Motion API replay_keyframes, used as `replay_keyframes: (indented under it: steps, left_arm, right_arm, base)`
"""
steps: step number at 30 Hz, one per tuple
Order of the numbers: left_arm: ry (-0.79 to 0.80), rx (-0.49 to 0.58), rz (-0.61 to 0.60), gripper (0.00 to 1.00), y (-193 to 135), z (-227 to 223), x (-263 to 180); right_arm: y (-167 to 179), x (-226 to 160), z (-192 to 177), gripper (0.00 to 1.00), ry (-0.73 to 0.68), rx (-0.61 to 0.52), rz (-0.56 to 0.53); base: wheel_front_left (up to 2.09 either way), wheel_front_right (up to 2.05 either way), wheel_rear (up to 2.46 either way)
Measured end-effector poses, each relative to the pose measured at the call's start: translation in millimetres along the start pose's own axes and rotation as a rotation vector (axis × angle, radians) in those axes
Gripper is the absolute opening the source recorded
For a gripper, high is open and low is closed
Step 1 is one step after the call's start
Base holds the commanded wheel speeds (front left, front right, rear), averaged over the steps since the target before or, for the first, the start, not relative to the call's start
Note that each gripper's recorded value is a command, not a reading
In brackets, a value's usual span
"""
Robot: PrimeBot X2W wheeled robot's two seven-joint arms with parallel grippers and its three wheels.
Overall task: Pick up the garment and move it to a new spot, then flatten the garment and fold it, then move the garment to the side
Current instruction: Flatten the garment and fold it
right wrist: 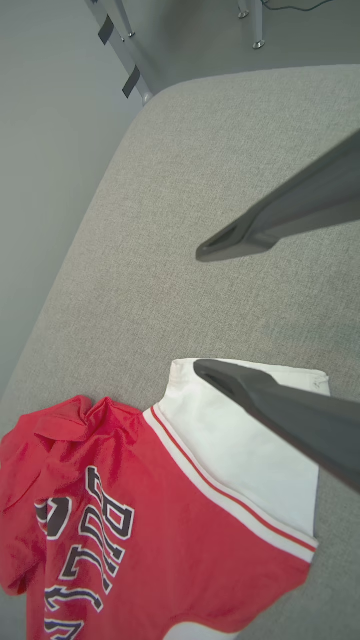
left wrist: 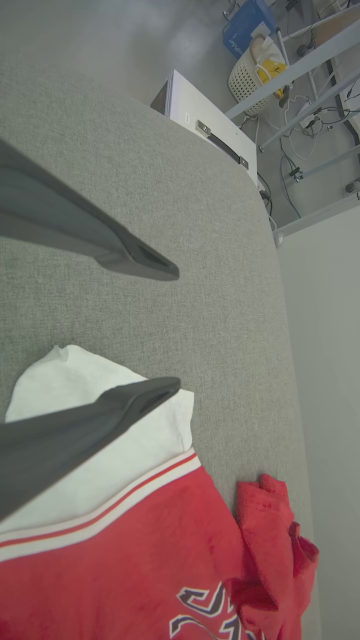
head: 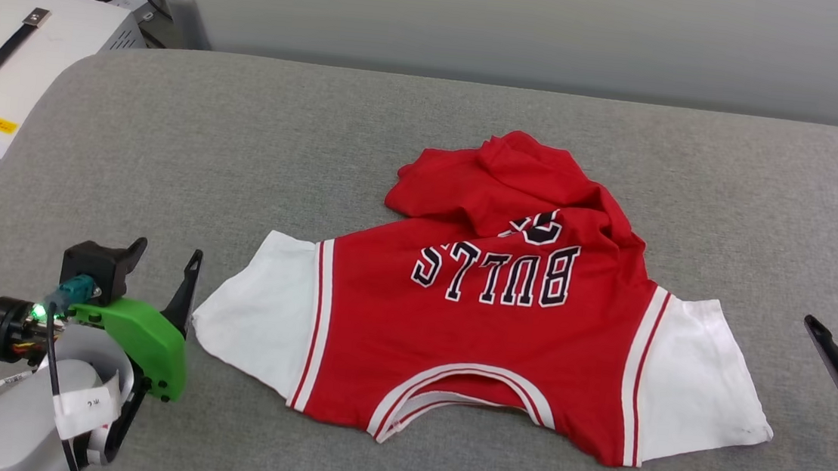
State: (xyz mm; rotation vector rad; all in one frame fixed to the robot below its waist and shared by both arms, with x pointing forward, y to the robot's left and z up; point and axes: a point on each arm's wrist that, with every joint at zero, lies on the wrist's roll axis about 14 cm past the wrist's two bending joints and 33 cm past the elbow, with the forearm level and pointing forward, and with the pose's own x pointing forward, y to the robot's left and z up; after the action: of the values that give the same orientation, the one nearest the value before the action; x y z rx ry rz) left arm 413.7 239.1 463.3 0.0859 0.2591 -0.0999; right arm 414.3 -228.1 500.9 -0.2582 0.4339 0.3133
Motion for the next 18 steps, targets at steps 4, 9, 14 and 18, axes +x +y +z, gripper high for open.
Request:
replay_keyframes:
  steps: [4,9,14,18]
  left_arm:
    - [-0.116,0.002,0.056,1.00,2,29,-10]
    - [-0.205,-0.002,0.114,1.00,0,40,-27]
    - [-0.230,-0.006,0.142,1.00,-8,35,-34]
    - [-0.237,-0.009,0.161,1.00,-8,31,-34]
  right_arm:
    - [8,0,-9,1.00,0.154,-0.007,0.069]
    - [23,3,-28,1.00,0.329,-0.004,0.142]
    - [27,13,-59,1.00,0.469,0.022,0.166]
    - [34,24,-89,1.00,0.564,0.052,0.181]
  base:
    - [0.00,0.00,0.00]
    - [0.00,0.00,0.00]
    - [0.00,0.00,0.00]
    - [0.00,0.00,0.00]
